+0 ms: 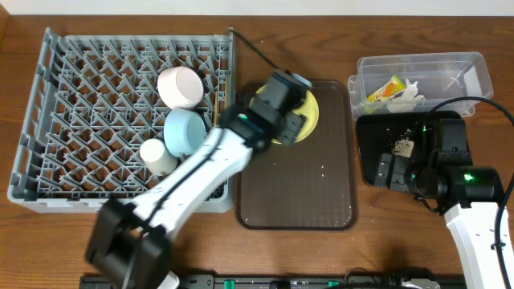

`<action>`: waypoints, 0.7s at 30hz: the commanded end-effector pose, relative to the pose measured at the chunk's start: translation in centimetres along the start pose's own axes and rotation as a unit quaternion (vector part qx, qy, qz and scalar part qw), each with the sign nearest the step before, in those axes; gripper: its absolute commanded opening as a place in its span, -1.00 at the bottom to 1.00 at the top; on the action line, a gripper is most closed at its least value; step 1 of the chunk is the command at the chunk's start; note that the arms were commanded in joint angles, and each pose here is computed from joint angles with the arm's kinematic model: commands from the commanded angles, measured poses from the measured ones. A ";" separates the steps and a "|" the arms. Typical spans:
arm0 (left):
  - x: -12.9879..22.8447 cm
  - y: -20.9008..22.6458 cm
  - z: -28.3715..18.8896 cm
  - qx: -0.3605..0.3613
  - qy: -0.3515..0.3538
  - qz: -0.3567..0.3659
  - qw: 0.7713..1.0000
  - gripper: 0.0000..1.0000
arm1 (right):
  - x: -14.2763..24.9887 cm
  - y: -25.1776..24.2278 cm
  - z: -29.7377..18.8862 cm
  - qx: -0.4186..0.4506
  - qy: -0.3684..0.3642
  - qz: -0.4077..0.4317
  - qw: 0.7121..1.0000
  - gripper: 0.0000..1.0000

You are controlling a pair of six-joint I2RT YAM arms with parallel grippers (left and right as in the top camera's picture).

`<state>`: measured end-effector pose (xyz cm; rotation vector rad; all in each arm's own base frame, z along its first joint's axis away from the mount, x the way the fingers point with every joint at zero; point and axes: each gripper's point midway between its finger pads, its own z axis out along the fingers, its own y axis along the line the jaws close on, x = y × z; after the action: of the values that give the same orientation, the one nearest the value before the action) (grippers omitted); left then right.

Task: Sort waste into correct bins and load items into the dishwasher rack
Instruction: 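Reach the left gripper to the yellow plate and grip its rim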

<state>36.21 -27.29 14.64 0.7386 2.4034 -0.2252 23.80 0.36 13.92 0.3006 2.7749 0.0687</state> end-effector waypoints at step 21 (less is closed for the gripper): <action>7.1 -3.2 13.0 0.011 0.103 0.080 0.991 0.18 | -0.1 -0.2 -0.1 0.003 -0.001 0.010 1.000 0.98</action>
<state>35.92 -31.10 0.65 0.9805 2.5171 -0.1410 23.74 0.36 13.89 0.3009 2.7776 0.0683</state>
